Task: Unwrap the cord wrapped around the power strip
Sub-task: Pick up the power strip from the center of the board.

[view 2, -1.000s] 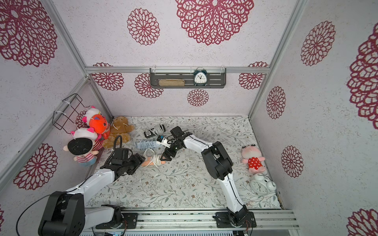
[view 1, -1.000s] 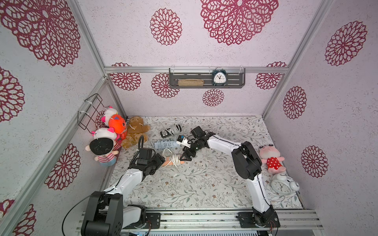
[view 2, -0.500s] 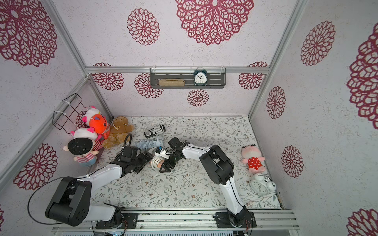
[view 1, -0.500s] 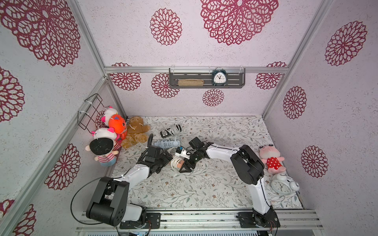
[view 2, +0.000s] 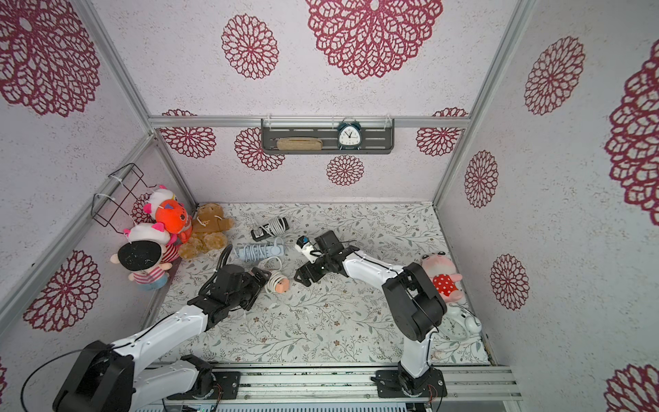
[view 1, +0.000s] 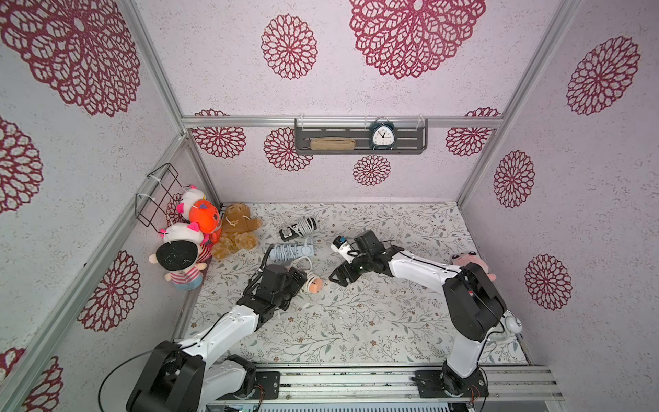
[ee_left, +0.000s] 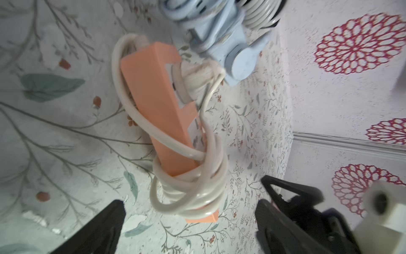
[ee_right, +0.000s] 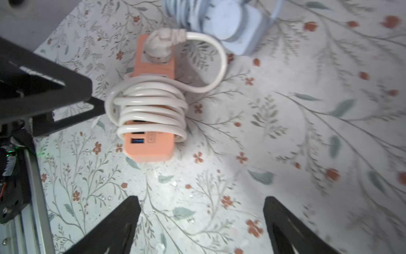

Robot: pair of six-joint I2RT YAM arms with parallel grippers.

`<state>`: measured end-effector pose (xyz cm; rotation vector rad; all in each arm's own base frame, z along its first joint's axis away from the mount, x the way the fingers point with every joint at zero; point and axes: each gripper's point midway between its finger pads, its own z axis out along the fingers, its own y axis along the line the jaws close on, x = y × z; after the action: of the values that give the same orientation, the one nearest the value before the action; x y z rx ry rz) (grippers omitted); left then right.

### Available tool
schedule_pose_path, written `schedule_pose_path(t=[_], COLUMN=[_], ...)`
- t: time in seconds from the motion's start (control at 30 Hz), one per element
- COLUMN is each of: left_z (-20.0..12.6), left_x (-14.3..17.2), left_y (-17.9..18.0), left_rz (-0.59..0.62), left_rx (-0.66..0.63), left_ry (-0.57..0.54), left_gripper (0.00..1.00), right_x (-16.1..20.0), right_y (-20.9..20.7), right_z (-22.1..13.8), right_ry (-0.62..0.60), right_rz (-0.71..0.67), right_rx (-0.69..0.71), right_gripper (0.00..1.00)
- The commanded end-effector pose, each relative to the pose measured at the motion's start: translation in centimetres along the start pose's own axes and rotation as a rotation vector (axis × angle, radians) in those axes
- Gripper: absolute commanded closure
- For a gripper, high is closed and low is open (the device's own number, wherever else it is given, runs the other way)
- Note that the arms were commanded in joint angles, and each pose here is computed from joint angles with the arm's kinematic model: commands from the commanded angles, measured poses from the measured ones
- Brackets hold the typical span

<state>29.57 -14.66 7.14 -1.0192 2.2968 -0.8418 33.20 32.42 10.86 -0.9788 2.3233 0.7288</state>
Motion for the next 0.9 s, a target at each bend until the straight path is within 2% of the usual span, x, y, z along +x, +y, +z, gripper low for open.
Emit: schedule_pose_path(t=[0.0, 0.17, 0.43, 0.77, 0.87], left_z=[1.4, 3.8, 6.2, 7.5, 7.9], left_x=[0.2, -0.3, -0.3, 0.3, 0.6], left_y=[-1.4, -0.4, -0.1, 2.2, 2.8], left_rz=[-0.087, -0.176, -0.183, -0.099, -0.061], left_rx=[0.050, 0.038, -0.011, -0.099, -0.123], left_ry=[-0.016, -0.062, -0.060, -0.034, -0.021], left_gripper=[0.03, 0.03, 0.00, 0.24, 0.35], right_x=[0.8, 2.4, 5.0, 5.4, 5.3], right_y=[-1.9, -3.4, -4.1, -4.7, -4.8], right_z=[-2.9, -4.5, -5.5, -6.1, -6.5], right_ry=[0.005, 0.018, 0.051, 0.053, 0.049], right_rz=[0.054, 0.059, 0.060, 0.075, 0.071], right_rx=[0.077, 0.140, 0.189, 0.206, 0.217], right_gripper=[0.07, 0.07, 0.06, 0.06, 0.06])
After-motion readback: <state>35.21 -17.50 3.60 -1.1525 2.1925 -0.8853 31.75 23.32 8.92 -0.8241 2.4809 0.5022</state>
